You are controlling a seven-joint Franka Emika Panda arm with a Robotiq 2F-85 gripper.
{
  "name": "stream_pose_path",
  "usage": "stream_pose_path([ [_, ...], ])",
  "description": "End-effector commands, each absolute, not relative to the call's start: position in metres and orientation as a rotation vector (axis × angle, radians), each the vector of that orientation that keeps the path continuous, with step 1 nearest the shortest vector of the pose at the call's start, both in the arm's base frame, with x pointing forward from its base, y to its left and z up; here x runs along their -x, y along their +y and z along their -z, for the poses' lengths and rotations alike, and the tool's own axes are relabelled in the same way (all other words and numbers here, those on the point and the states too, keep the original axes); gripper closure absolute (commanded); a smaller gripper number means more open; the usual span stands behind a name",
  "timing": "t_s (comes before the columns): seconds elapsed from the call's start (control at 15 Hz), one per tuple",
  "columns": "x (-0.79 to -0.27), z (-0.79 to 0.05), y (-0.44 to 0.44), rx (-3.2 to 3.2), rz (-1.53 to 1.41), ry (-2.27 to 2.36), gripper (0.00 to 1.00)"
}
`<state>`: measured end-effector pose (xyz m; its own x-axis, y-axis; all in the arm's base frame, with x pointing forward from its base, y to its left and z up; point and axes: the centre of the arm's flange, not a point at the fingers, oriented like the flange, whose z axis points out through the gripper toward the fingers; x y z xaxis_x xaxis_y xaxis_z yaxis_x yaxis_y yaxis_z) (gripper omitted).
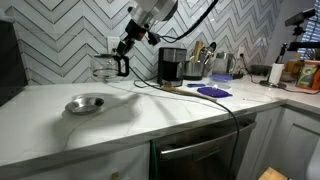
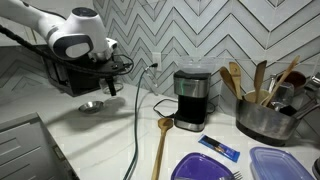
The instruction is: Remove the coffee pot from the coffeemaker.
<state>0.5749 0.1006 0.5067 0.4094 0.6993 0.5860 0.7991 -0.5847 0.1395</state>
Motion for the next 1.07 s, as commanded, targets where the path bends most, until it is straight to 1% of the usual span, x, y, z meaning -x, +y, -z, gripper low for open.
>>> stream_pose_path([
  [0.0, -0.6, -0.494, 0.129, 2.542, 0.927, -1.321, 0.93],
  [0.47, -0.636, -0.463, 0.141, 2.533, 0.842, -1.343, 0.93],
  [1.0, -0.656, -0.437, 0.134, 2.486, 0.772, -1.362, 0.93],
])
